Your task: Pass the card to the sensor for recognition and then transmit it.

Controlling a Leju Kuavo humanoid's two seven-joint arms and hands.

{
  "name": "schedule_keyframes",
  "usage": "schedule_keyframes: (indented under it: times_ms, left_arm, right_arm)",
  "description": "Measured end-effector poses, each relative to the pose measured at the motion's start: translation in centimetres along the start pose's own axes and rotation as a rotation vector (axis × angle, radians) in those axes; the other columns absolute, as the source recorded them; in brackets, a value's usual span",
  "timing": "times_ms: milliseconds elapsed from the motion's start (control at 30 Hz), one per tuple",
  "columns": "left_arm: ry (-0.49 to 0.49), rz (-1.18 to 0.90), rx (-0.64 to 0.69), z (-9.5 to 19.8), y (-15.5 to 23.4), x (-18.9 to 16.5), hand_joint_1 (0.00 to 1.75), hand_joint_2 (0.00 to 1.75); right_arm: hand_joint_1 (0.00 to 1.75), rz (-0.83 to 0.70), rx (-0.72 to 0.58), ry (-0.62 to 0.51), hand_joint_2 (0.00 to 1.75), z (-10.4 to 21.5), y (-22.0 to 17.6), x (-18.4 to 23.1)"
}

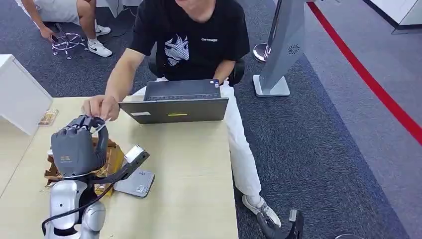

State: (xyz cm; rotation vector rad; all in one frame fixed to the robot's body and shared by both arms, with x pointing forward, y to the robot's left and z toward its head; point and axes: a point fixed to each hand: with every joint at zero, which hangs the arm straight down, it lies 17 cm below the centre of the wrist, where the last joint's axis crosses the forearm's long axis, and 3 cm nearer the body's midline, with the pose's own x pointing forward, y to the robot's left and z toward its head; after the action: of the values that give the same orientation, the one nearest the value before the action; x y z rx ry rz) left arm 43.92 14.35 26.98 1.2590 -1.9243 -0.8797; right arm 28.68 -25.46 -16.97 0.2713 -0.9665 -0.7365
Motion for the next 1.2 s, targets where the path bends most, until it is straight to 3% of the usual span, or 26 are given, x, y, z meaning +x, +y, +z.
schedule_keyframes:
  times_ms: [400,833,1200]
  left_arm:
    - [-0.029,0.071,0.063,0.4,1.4,0.9,1.75,1.75]
    - [-0.063,0.255,0.041,7.0,0.3,2.4,1.75,1.75]
    - [0.023,0.250,-0.083,10.1,-4.1,0.5,1.75,1.75]
  right_arm:
    - [0.00,-0.009,-0.006,-0.007,1.75,0.0,-0.2,0.1]
    - [0.00,-0.073,-0.024,-0.052,1.75,0.9,-1.5,0.5]
    - [0.00,-0.069,-0.047,-0.052,1.75,1.5,-2.3,-0.1]
